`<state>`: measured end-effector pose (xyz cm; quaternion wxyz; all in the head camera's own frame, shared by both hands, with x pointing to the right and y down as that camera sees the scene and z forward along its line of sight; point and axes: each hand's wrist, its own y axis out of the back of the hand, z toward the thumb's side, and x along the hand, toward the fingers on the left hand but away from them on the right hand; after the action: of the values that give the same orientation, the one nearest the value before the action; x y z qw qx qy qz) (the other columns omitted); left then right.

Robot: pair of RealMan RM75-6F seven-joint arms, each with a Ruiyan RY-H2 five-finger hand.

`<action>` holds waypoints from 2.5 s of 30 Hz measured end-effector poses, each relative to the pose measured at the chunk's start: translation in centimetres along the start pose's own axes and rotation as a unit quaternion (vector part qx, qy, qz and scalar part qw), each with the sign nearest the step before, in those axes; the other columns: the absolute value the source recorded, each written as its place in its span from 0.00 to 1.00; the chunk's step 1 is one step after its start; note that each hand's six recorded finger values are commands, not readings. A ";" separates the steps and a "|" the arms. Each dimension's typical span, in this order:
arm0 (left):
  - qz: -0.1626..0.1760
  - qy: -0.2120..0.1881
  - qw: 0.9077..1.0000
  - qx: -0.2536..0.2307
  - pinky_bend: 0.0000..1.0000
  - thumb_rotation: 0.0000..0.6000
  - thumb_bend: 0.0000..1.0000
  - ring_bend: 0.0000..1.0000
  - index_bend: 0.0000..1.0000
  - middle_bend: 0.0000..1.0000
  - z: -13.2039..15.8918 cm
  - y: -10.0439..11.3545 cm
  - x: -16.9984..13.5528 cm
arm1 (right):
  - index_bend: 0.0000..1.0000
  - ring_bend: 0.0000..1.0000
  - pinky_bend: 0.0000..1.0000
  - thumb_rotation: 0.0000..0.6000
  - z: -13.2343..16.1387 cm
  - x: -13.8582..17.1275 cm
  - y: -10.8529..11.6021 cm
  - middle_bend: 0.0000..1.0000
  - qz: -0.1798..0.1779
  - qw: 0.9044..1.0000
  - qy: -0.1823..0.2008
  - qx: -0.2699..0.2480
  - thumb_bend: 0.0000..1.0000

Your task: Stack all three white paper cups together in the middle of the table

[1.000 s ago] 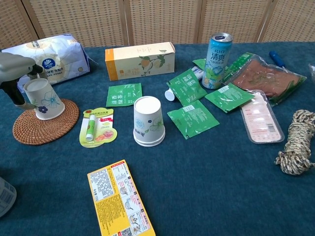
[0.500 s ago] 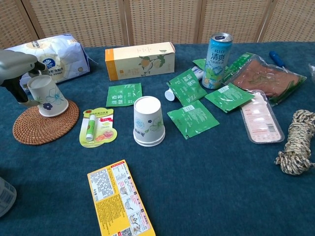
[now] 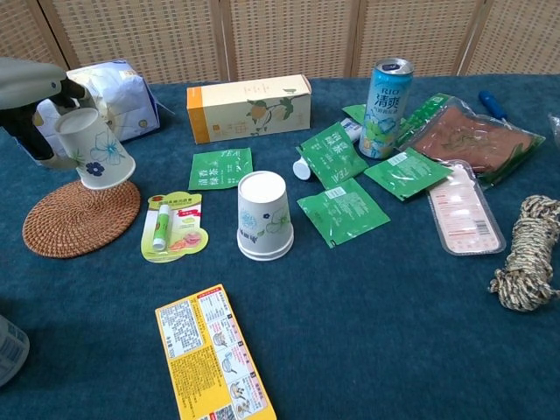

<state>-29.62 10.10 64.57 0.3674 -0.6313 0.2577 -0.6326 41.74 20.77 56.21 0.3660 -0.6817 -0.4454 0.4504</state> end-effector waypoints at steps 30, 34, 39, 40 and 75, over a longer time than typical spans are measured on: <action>-0.001 -0.105 0.994 -0.022 0.51 1.00 0.29 0.29 0.35 0.52 12.2 5.2 -4.5 | 0.03 0.00 0.19 1.00 0.0 -0.1 -0.1 0.00 0.000 1.000 0.000 -0.010 0.33; 0.000 -0.115 0.993 -0.018 0.51 1.00 0.29 0.29 0.35 0.52 13.8 5.0 -4.4 | 0.03 0.00 0.19 1.00 0.0 -0.1 0.0 0.00 -0.002 1.000 0.000 -0.012 0.32; 0.000 -0.123 0.992 -0.016 0.51 1.00 0.29 0.29 0.35 0.52 15.7 4.7 -4.2 | 0.03 0.00 0.19 1.00 -0.1 -0.1 0.2 0.00 -0.006 1.000 -0.002 -0.013 0.32; 0.000 -0.124 0.992 -0.016 0.51 1.00 0.29 0.29 0.35 0.52 15.9 4.6 -4.2 | 0.03 0.00 0.19 1.00 -0.2 -0.1 0.2 0.00 -0.006 1.000 -0.002 -0.013 0.32; 0.000 -0.134 0.991 0.004 0.35 1.00 0.27 0.00 0.19 0.00 17.6 3.0 -4.2 | 0.03 0.00 0.19 1.00 -0.2 0.0 0.4 0.00 -0.007 1.000 -0.001 -0.015 0.33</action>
<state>-12.05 14.07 60.83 0.4014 -0.7088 0.2033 -0.5433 42.00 20.58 55.88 0.3585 -0.6836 -0.4568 0.4422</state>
